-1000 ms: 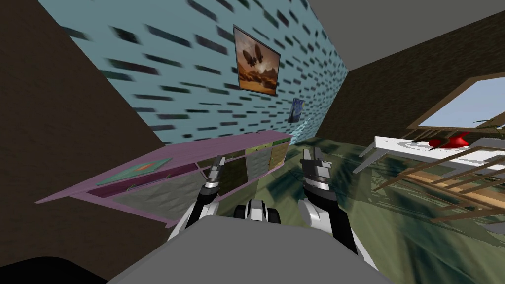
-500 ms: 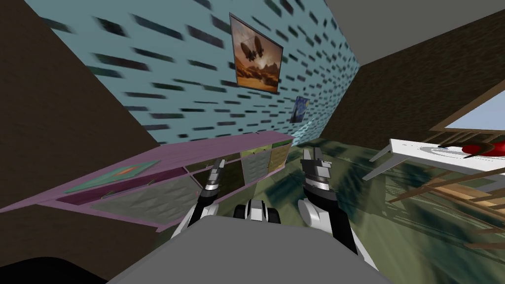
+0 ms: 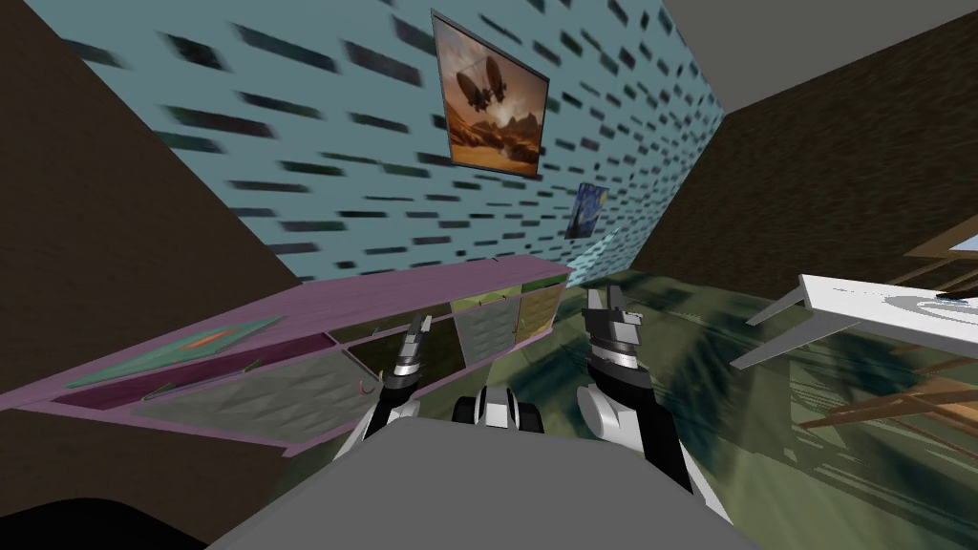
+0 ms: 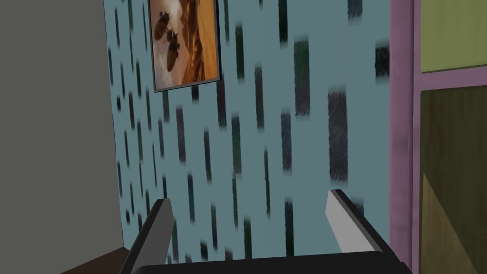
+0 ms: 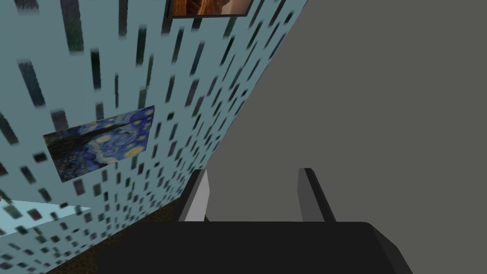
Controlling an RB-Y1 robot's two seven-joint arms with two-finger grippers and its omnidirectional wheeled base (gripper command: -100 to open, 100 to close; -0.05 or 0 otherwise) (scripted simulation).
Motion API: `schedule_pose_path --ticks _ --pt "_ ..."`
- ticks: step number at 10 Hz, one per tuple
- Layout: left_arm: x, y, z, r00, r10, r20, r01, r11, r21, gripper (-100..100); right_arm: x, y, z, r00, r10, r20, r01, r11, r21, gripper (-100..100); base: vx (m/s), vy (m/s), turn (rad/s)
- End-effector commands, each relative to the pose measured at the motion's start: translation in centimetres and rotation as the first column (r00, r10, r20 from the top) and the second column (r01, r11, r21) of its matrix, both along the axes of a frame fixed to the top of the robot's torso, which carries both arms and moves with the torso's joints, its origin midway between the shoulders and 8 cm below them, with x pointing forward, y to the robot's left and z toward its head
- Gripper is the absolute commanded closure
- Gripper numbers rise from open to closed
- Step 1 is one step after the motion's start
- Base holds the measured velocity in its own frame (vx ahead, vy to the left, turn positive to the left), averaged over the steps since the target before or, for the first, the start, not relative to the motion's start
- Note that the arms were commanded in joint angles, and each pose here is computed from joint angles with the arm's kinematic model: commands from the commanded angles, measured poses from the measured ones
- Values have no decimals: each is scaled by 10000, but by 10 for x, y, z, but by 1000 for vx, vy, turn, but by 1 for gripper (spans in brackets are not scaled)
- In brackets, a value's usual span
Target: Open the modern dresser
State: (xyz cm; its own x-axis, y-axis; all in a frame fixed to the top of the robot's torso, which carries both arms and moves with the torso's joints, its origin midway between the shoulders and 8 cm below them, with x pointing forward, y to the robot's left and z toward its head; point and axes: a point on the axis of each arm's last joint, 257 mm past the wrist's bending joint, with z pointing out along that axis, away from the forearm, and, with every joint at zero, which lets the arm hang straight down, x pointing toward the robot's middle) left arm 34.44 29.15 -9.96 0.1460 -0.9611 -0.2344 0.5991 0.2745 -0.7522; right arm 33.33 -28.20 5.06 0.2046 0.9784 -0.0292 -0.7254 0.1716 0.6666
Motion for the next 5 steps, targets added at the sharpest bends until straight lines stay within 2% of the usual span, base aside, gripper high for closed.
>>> schedule_pose_path --ticks 1,5 --pt "1 7 -14 9999 85 -88 -86 9999 -148 -100 0 0 0 10000 0 1 0 10000 -1 0 87 -77 41" --pt "-3 22 -38 9991 303 -289 -317 9984 -461 -100 0 0 0 10000 1 1 -1 10000 0 0 116 -141 65"
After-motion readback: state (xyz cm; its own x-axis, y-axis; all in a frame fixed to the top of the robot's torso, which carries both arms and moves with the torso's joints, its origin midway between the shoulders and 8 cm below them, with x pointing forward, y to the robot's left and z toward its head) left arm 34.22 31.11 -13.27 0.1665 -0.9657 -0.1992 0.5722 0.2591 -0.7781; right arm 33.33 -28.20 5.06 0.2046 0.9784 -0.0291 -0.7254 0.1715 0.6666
